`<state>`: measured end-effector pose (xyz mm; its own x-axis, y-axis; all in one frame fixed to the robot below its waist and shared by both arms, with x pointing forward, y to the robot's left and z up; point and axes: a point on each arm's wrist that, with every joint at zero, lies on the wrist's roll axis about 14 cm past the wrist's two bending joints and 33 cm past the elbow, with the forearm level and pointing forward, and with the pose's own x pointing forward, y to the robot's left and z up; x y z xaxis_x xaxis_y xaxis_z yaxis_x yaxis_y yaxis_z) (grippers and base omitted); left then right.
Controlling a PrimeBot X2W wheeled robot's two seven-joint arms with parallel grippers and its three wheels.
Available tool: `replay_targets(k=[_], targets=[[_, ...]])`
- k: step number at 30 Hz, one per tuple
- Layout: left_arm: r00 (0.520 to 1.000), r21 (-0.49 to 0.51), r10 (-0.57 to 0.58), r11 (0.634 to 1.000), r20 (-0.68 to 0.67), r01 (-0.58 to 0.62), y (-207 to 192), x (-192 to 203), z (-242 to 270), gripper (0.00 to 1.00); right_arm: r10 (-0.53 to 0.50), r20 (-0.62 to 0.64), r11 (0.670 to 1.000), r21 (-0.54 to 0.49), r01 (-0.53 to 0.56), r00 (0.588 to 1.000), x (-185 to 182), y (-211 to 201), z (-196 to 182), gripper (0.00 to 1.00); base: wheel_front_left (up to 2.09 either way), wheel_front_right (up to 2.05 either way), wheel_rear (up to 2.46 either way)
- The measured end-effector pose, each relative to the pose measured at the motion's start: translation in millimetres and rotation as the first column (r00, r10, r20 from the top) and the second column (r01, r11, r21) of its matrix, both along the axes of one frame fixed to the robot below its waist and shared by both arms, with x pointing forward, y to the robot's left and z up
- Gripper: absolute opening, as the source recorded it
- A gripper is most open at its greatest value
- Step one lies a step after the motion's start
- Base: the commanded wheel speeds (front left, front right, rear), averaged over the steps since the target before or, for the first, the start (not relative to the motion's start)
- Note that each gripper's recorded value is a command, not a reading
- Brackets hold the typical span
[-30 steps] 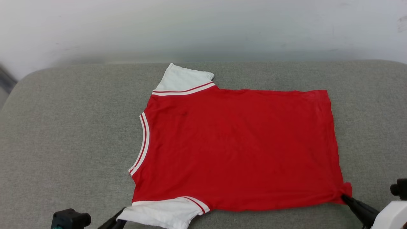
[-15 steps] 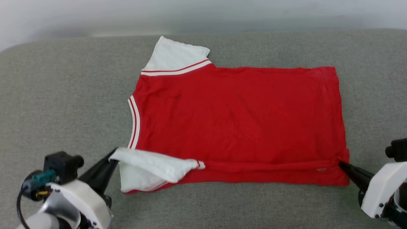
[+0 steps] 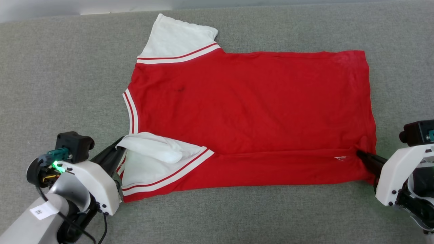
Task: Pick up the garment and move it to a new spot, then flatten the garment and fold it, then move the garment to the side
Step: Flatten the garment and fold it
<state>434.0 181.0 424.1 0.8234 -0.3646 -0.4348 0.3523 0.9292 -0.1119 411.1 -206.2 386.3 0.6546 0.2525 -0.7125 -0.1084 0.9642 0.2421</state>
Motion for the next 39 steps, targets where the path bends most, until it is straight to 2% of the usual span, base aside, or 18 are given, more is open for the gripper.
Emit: replay_targets(k=[1, 3, 4, 5, 13, 20, 24, 26, 31, 39], targets=[[1.000, -0.001, 0.003, 1.000, -0.008, -0.003, -0.6, 0.5, -3.3, 0.00, 0.000, 0.005, 1.000, -0.004, 0.000, 1.000, 2.4, -0.1, 0.1, 0.00, 0.00, 0.00, 0.00], [1.000, 0.011, 0.001, 1.000, -0.016, -0.001, -0.8, 1.7, -8.4, 0.50, 0.005, 0.008, 1.000, -0.012, -0.005, 1.000, 4.9, 0.8, -0.5, 0.00, 0.00, 0.00, 0.00], [1.000, 0.020, 0.001, 1.000, -0.011, -0.001, -0.5, 3.4, -9.0, 1.00, 0.008, 0.016, 1.000, -0.015, -0.007, 1.000, 6.0, 1.4, -0.1, 0.47, 0.00, 0.00, 0.00], [1.000, 0.020, 0.005, 1.000, -0.004, -0.005, -1.1, 5.3, -8.6, 1.00, 0.009, 0.027, 1.000, -0.023, -0.008, 1.000, 7.3, 1.0, 0.8, 1.00, 0.00, 0.00, 0.00], [0.979, -0.037, 0.177, 0.984, 0.097, -0.175, 16.5, 15.3, 11.2, 1.00, 0.038, 0.114, 0.997, -0.067, -0.030, 0.993, 8.2, 3.3, 19.1, 1.00, 0.00, 0.00, 0.00], [0.955, -0.067, 0.281, 0.959, 0.091, -0.275, 22.9, -13.6, 15.1, 1.00, 0.072, 0.202, 0.986, -0.165, -0.039, 0.977, 0.2, -1.3, 42.8, 1.00, 0.00, 0.00, 0.00], [0.942, -0.109, 0.326, 0.942, 0.083, -0.316, 21.1, -32.4, 22.0, 1.00, 0.070, 0.198, 0.981, -0.189, -0.032, 0.978, -13.0, -0.5, 46.9, 1.00, 0.00, 0.00, 0.00], [0.942, -0.122, 0.332, 0.938, 0.049, -0.325, 16.6, -45.6, 19.5, 1.00, 0.058, 0.194, 0.982, -0.189, -0.021, 0.979, -20.3, -0.3, 47.5, 1.00, 0.00, 0.00, 0.00], [0.958, -0.052, 0.276, 0.958, -0.077, -0.281, 4.6, -78.4, -0.1, 1.00, 0.014, 0.198, 0.985, -0.171, 0.021, 0.980, -30.6, 0.9, 51.1, 1.00, 0.00, 0.00, 0.00], [0.952, -0.019, 0.268, 0.962, -0.147, -0.274, 0.2, -80.6, -13.7, 1.00, -0.023, 0.196, 0.988, -0.148, 0.052, 0.980, -39.9, 6.7, 51.5, 1.00, 0.00, 0.00, 0.00]])
